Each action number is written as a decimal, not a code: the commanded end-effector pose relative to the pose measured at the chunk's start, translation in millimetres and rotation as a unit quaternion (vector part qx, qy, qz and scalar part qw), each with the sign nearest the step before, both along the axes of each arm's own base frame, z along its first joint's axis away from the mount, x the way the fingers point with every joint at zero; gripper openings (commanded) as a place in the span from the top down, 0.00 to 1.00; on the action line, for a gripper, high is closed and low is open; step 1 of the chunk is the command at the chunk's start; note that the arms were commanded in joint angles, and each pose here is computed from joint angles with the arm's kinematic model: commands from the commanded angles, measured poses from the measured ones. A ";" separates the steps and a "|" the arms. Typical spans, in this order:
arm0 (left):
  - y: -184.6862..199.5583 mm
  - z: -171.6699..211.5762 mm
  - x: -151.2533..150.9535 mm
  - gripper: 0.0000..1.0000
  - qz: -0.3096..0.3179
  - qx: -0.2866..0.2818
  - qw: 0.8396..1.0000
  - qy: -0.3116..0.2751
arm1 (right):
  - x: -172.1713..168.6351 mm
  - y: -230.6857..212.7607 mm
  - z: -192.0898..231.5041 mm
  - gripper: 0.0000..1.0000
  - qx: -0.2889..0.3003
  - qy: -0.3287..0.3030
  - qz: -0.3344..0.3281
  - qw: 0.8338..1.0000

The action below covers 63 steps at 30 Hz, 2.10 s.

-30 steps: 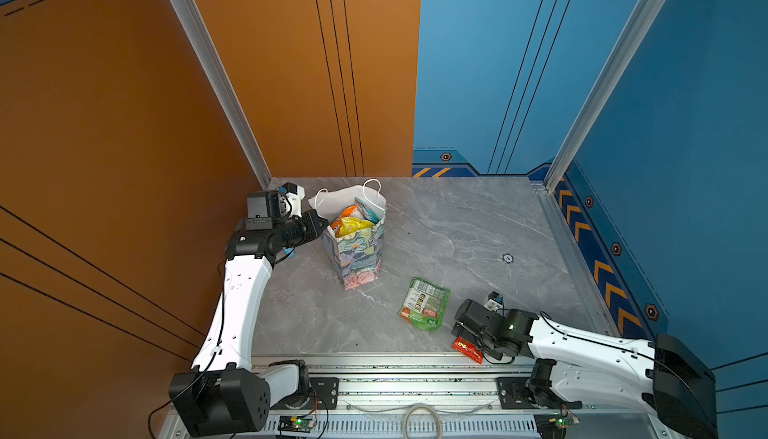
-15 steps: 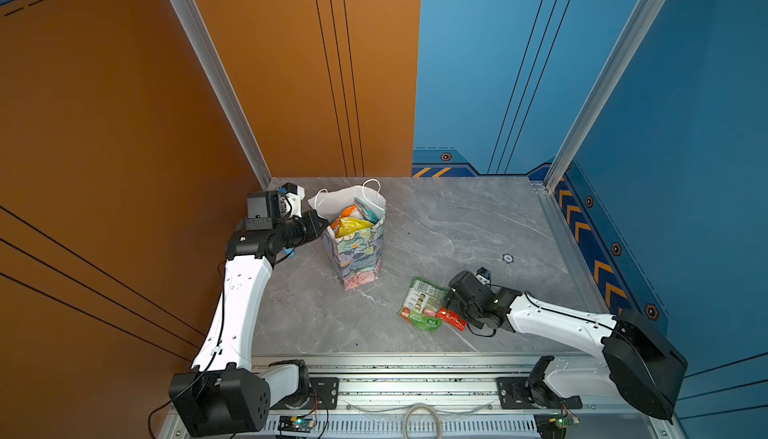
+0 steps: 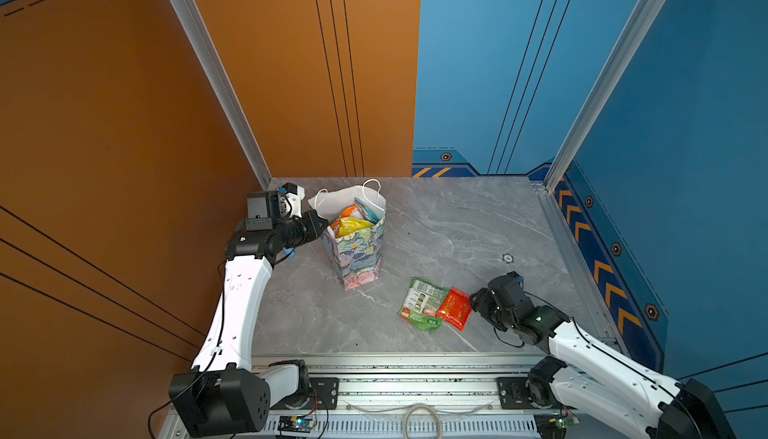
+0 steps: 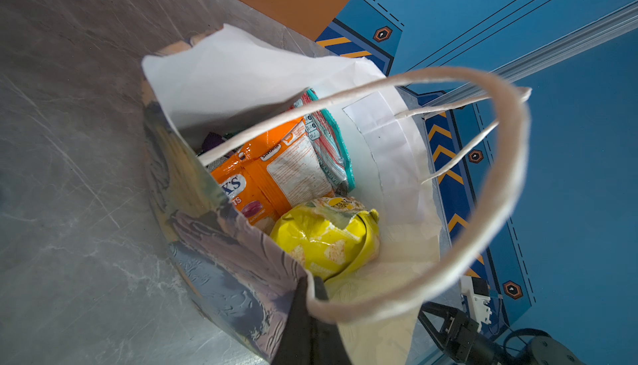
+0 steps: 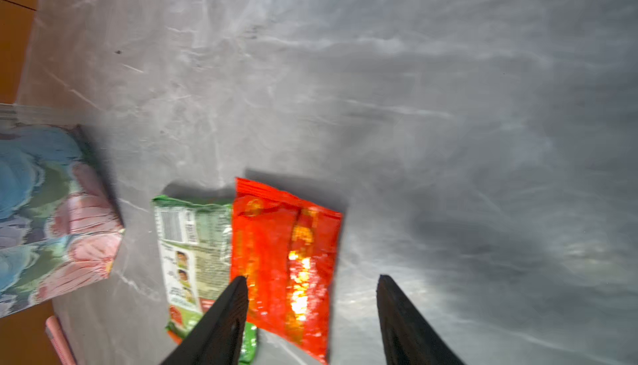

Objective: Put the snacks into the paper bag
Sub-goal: 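Lower the right gripper onto the red pack and close on it, then lift the red pack and carry it over the paper bag opening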

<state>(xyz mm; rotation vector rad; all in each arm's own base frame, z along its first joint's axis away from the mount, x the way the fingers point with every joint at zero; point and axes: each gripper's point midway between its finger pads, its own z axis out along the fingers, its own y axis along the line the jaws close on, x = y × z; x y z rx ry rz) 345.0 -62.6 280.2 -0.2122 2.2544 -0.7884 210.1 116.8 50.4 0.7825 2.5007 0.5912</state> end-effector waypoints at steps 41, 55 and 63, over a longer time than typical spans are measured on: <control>-3.9 6.0 -3.9 1.00 -0.007 -0.011 1.000 -0.011 | 37.2 35.3 -14.9 1.00 0.043 -0.009 0.024 0.999; -4.0 8.0 -3.7 1.00 -0.008 -0.011 1.000 -0.013 | 66.8 44.8 88.9 1.00 0.036 -0.111 0.060 0.991; -3.9 7.8 -3.1 1.00 -0.008 -0.011 1.000 -0.013 | 74.6 49.4 117.0 1.00 0.019 -0.134 0.083 0.987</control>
